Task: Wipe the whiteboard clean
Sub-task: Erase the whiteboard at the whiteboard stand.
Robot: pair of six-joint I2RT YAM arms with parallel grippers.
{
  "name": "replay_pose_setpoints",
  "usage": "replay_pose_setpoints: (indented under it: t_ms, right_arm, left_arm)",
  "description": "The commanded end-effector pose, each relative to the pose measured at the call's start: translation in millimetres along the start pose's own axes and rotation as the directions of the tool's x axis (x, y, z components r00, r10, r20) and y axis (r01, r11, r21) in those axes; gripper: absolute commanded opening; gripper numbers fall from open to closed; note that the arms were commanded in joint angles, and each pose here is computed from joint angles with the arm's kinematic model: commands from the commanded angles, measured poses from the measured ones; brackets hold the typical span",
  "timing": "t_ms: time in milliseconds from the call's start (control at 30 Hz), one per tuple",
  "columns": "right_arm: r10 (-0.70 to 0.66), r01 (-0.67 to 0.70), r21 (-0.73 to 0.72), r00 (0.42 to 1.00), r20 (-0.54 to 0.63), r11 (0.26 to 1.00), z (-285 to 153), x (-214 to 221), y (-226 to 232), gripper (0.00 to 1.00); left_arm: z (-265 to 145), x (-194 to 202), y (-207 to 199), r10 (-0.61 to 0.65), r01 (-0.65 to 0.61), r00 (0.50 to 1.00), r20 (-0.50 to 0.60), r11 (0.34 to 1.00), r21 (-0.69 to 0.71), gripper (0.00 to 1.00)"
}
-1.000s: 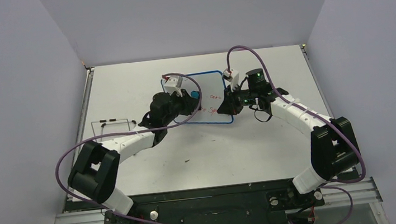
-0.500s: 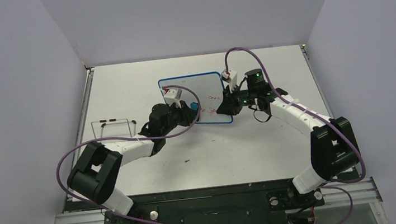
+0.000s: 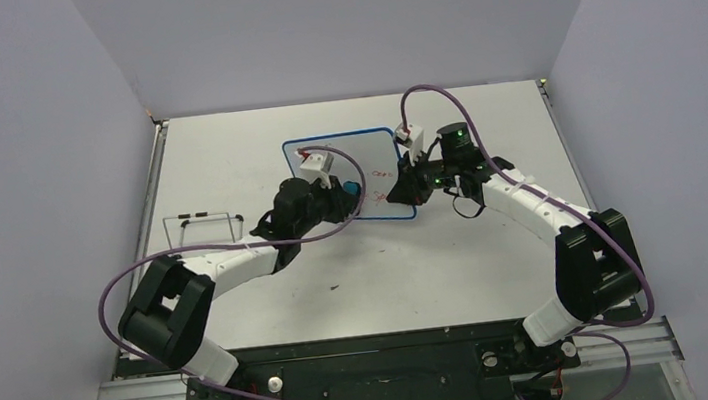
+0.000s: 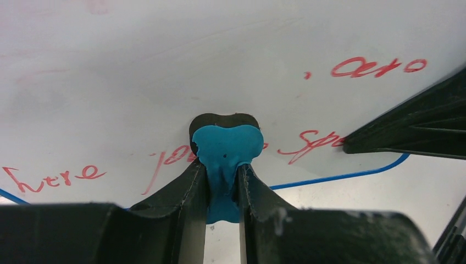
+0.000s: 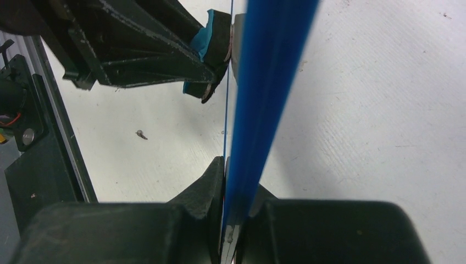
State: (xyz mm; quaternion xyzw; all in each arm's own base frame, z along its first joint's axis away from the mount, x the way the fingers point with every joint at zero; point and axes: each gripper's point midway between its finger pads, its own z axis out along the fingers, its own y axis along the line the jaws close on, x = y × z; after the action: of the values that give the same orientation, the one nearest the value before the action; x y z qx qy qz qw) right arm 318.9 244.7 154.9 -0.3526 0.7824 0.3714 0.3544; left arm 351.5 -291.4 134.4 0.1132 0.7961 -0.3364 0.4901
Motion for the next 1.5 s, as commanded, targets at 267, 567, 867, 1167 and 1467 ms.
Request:
replay_pose_setpoints:
  t_ms: [267, 567, 867, 1167, 1467]
  right_arm:
    - [0.025, -0.041, -0.183, 0.996, -0.086, 0.982, 9.4, 19.4, 42.5, 0.00]
    - [0.024, -0.037, -0.175, 0.997, -0.077, 0.984, 7.4, 16.5, 41.7, 0.00]
    - [0.026, -0.040, -0.182, 0.997, -0.076, 0.983, 7.4, 16.0, 42.9, 0.00]
    - [0.026, -0.039, -0.181, 0.997, -0.073, 0.983, 6.5, 15.3, 42.9, 0.00]
    - [0.025, -0.037, -0.182, 0.997, -0.070, 0.983, 5.9, 14.3, 43.5, 0.00]
  left_arm:
    - [8.6, -72.6, -76.2, 0.110, -0.109, 0.964, 0.244, 0.994, -0.017, 0.00]
    - [1.5, -82.3, -19.1, 0.110, -0.089, 0.970, 0.217, 0.991, -0.104, 0.00]
    - [4.0, -75.3, -88.7, 0.216, -0.248, 0.938, 0.272, 0.965, 0.089, 0.00]
    - [13.0, -73.3, -100.4, 0.241, -0.273, 0.935, 0.261, 0.958, 0.091, 0.00]
    - [2.9, -78.3, -4.4, 0.156, -0.117, 0.960, 0.232, 0.978, -0.173, 0.00]
